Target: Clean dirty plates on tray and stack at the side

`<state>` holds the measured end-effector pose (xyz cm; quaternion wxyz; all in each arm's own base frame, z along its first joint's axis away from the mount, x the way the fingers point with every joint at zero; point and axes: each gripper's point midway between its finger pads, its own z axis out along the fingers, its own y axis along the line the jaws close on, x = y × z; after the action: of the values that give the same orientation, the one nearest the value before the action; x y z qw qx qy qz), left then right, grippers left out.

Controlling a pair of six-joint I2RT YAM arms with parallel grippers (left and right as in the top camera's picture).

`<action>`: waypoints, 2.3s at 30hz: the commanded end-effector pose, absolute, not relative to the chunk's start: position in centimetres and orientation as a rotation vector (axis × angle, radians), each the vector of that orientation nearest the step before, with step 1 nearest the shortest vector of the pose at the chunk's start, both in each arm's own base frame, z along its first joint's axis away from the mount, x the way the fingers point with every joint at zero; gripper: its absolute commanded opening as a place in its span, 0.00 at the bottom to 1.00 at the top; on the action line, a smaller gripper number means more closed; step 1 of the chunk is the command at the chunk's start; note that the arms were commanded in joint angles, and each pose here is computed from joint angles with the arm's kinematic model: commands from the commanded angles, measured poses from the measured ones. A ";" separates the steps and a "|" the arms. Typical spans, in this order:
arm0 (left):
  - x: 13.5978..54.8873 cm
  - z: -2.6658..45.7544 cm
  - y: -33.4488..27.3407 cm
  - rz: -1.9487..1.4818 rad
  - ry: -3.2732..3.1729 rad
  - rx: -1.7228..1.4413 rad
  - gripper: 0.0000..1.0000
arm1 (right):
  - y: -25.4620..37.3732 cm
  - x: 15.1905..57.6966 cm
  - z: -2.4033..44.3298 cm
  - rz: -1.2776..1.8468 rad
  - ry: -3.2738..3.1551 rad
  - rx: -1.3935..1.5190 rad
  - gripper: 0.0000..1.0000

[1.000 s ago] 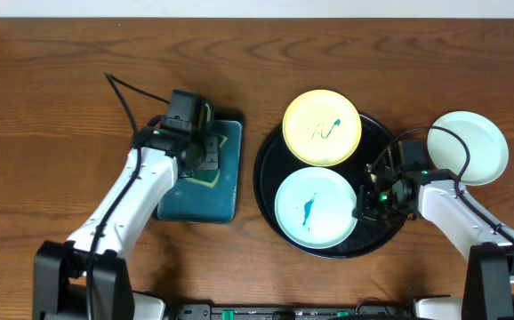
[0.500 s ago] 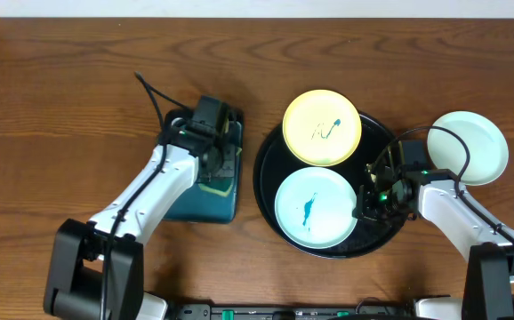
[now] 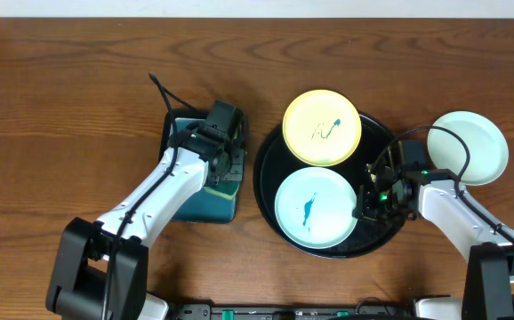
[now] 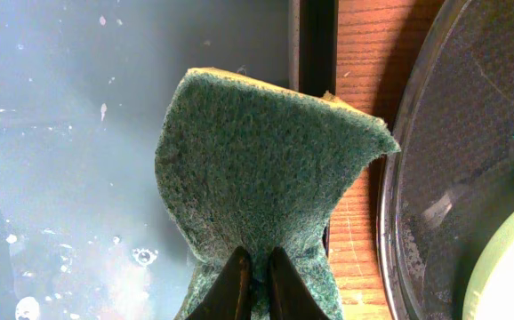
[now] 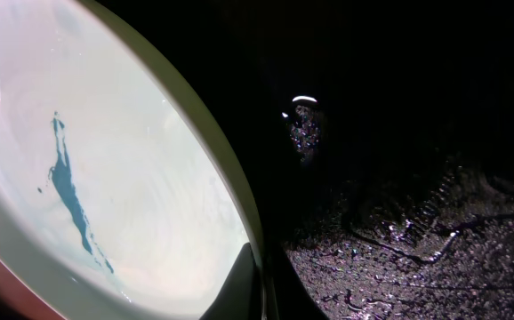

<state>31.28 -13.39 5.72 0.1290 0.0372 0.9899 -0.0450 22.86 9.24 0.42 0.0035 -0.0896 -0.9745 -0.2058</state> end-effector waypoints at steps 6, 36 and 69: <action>30.6 5.3 -13.9 -0.161 2.911 0.042 0.07 | 9.1 22.7 0.1 -0.616 -3.058 -0.285 0.01; 29.7 5.3 -15.4 -0.243 2.937 0.084 0.07 | 9.1 22.7 0.1 -0.616 -3.059 -0.285 0.01; 31.9 14.2 -15.2 -0.281 2.645 0.146 0.07 | 9.2 22.9 0.1 -0.620 -3.065 -0.283 0.01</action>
<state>31.19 -14.13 10.81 0.1969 0.0384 0.9771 -0.0709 22.98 9.24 0.42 0.0008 -0.0891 -0.9745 -0.2058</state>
